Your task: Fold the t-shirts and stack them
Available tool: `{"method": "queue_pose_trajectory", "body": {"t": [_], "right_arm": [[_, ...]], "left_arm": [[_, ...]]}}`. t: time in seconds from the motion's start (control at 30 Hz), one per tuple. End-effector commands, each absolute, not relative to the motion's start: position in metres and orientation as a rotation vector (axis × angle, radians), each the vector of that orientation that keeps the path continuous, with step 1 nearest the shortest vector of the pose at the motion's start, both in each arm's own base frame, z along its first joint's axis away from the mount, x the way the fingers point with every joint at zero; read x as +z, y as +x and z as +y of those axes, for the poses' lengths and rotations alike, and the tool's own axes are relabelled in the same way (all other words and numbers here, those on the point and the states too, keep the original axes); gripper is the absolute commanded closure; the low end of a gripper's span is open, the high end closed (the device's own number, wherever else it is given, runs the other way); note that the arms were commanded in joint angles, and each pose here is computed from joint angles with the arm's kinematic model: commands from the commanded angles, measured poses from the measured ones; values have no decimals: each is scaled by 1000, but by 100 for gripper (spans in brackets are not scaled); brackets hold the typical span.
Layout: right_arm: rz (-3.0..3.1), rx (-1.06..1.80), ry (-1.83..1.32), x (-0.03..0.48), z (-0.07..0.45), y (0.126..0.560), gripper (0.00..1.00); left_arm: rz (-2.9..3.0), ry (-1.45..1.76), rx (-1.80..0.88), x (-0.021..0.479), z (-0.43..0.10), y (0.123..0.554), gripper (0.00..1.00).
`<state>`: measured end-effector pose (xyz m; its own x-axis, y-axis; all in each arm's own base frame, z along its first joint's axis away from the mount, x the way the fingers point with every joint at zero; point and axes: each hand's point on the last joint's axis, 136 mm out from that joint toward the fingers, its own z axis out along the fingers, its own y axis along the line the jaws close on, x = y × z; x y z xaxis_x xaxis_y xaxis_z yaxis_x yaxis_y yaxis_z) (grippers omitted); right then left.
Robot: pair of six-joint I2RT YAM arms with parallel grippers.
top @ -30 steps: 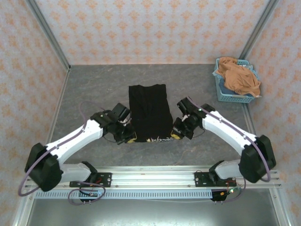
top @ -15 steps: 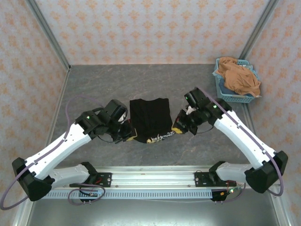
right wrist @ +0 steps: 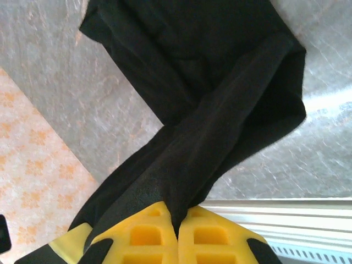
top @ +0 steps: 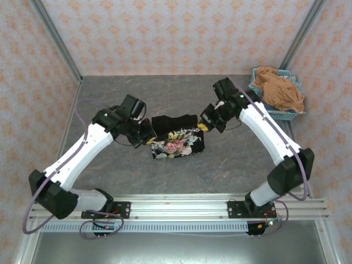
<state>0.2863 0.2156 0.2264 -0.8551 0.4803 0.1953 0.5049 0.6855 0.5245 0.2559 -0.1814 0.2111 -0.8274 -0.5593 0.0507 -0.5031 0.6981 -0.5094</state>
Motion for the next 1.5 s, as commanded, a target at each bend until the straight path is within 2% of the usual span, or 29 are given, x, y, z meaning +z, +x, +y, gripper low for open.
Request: {"method": "queue_pose_trajectory", "body": {"t": [0.0, 0.23, 0.3, 0.33, 0.4, 0.43, 0.47, 0.53, 0.57, 0.67, 0.77, 0.87, 0.97, 1.07, 1.17, 1.3, 1.4, 1.47], "right_arm": [[-2813, -871, -897, 222, 215, 308, 100], [-2826, -821, -991, 178, 222, 389, 100], [-2838, -792, -1015, 160, 224, 413, 100], [-2847, -792, -1020, 151, 227, 428, 94], [-2882, -821, -1011, 141, 231, 456, 72], [-2914, -835, -994, 141, 232, 469, 59], [-2954, -798, -991, 141, 227, 478, 51], [-3029, -697, -979, 149, 215, 485, 40], [-3061, -658, -965, 156, 209, 485, 35], [-3175, -596, -899, 181, 199, 471, 33], [-3239, -616, -870, 192, 190, 441, 33], [-3232, -751, -890, 189, 185, 401, 45], [-3191, -1000, -891, 183, 189, 364, 47], [-3124, -1279, -892, 178, 193, 333, 42], [-3057, -1392, -928, 170, 190, 308, 38], [-3045, -1359, -966, 160, 180, 287, 38], [-3039, -1349, -980, 156, 176, 280, 38], [-3033, -1336, -981, 154, 174, 276, 38]], "left_arm": [[2789, -897, -758, 209, -176, 280, 100], [2794, -993, -665, 163, -162, 357, 100], [2775, -993, -640, 148, -157, 390, 92], [2770, -992, -637, 141, -155, 407, 88], [2787, -1030, -593, 121, -147, 431, 78], [2784, -1040, -559, 119, -141, 439, 68], [2762, -1033, -537, 125, -136, 447, 55], [2691, -988, -544, 151, -133, 456, 37], [2649, -969, -559, 166, -132, 455, 33], [2600, -968, -575, 194, -128, 426, 32], [2600, -1046, -653, 190, -140, 378, 34], [2582, -1150, -812, 169, -173, 333, 42], [2540, -1191, -970, 154, -214, 305, 43], [2476, -1222, -1039, 143, -242, 293, 41], [2421, -1279, -1118, 128, -271, 287, 37], [2375, -1381, -1199, 106, -304, 280, 31], [2357, -1449, -1166, 90, -313, 277, 23], [2327, -1487, -1147, 82, -318, 278, 21]]}}
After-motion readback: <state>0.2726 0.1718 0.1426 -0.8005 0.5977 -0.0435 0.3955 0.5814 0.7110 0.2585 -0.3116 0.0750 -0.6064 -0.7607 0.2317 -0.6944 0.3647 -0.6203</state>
